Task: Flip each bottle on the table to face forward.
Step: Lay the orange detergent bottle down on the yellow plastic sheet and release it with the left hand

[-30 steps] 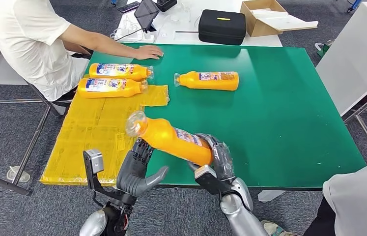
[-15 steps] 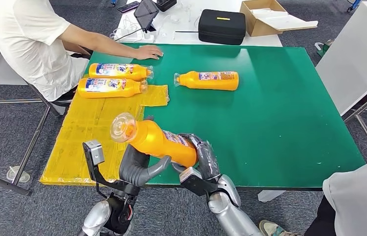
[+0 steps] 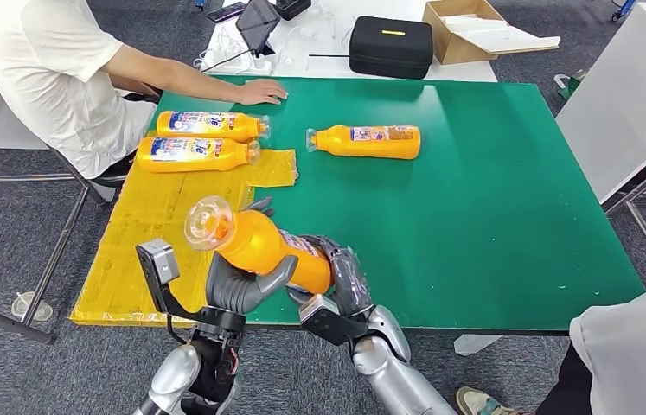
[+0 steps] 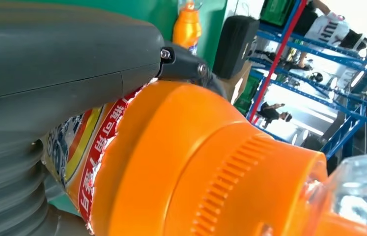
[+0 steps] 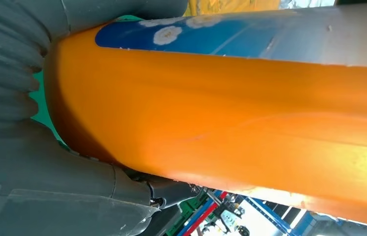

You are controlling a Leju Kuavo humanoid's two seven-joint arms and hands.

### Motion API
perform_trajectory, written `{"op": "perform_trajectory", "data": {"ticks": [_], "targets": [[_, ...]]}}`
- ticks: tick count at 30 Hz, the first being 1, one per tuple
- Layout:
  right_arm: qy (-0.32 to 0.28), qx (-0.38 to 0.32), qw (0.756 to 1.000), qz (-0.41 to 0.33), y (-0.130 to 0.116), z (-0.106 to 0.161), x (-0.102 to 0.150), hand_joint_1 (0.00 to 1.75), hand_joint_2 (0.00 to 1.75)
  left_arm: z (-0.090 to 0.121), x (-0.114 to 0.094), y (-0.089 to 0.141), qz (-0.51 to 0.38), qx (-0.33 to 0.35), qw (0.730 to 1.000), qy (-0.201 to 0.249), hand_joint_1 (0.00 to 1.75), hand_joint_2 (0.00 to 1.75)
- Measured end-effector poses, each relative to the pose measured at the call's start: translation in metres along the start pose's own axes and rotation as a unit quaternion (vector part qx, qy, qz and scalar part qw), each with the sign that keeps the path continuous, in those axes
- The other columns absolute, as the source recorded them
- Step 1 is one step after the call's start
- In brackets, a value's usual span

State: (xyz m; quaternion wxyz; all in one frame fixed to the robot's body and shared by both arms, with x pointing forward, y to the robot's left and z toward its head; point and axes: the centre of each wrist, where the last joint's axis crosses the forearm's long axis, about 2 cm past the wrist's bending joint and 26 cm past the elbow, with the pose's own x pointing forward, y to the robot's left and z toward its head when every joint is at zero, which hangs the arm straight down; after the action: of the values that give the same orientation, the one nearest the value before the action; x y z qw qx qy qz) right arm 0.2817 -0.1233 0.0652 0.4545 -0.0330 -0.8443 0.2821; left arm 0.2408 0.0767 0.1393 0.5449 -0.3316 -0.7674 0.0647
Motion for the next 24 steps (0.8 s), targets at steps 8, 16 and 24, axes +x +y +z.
{"op": "perform_trajectory", "data": {"ticks": [8,16,24], "targets": [[-0.001,0.002,1.0,-0.002,0.001,-0.001,0.001,1.66,1.75,-0.002,0.0,0.0,-0.006,0.0,1.0,-0.004,1.75,1.75],[0.003,0.005,1.0,-0.018,0.002,-0.003,0.001,0.0,1.75,-0.005,0.001,-0.001,-0.014,-0.001,1.0,-0.01,1.75,1.75],[0.007,-0.005,1.0,0.005,0.006,0.011,-0.002,0.0,1.75,-0.011,0.009,0.014,-0.067,0.106,0.991,-0.043,1.75,1.75]]}}
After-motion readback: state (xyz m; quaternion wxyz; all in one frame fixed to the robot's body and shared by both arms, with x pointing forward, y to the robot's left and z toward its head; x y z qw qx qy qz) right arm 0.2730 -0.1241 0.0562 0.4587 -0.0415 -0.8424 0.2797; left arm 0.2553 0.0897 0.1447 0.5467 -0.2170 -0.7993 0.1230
